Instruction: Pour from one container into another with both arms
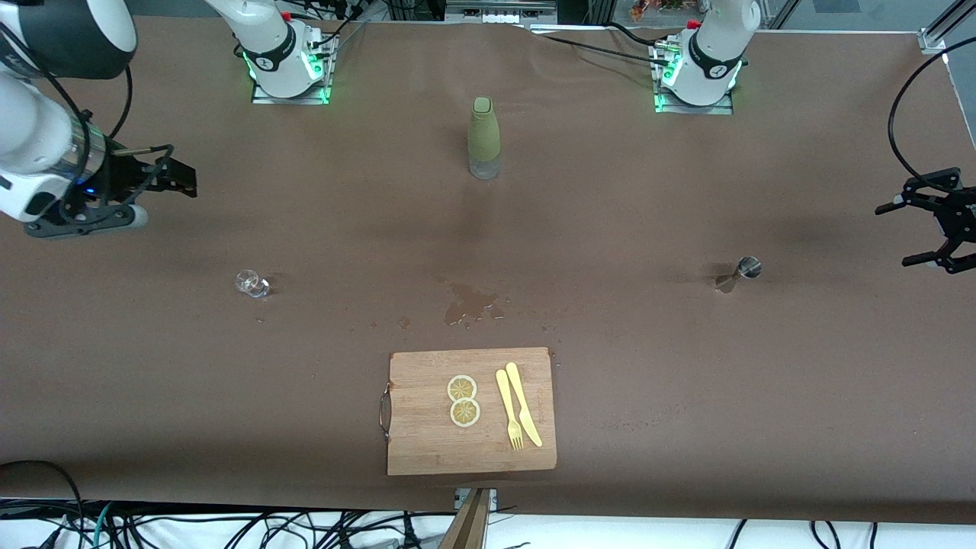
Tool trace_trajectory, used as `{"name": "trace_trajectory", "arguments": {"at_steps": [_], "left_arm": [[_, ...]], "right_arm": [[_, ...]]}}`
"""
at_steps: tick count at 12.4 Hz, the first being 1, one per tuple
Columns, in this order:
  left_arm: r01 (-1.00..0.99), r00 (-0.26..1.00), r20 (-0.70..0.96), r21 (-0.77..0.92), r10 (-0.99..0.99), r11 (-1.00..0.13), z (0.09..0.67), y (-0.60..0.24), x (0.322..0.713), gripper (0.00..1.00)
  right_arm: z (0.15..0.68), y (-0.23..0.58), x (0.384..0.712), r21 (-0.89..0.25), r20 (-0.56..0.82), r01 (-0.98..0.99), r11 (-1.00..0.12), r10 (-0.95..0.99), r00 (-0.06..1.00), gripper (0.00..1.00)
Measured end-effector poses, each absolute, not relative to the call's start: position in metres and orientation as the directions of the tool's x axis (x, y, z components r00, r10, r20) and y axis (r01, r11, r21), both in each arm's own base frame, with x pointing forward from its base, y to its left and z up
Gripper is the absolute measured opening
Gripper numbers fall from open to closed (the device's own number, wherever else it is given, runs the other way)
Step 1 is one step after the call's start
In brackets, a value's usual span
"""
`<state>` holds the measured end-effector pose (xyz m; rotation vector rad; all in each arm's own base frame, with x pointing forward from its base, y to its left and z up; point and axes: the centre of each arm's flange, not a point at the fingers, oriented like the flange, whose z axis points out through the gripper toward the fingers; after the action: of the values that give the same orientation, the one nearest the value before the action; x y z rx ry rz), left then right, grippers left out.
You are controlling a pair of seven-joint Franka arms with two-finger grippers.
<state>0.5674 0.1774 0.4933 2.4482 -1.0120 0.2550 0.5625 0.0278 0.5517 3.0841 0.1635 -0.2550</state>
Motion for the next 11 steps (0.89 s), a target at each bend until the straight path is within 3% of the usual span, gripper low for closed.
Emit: {"name": "trace_trajectory", "arguments": {"at_steps": [3, 7, 11], "left_arm": [[-0.516, 0.856, 0.183, 0.368, -0.483, -0.774, 0.531, 0.116, 0.568, 1.00], [-0.211, 0.976, -0.007, 0.231, -0.219, -0.950, 0.578, 0.004, 0.555, 1.00], [0.009, 1.000, -0.024, 0.026, 0.008, -1.000, 0.604, -0.050, 0.532, 1.00]], "right_arm": [[0.586, -0.020, 0.566, 0.048, -0.098, -0.034, -0.998, -0.038, 0.994, 1.00], [0.608, -0.027, 0.566, -0.014, -0.053, -0.101, -0.995, -0.100, 0.994, 1.00], [0.611, -0.030, 0.569, -0.034, -0.022, -0.111, -0.993, -0.110, 0.994, 1.00]]}}
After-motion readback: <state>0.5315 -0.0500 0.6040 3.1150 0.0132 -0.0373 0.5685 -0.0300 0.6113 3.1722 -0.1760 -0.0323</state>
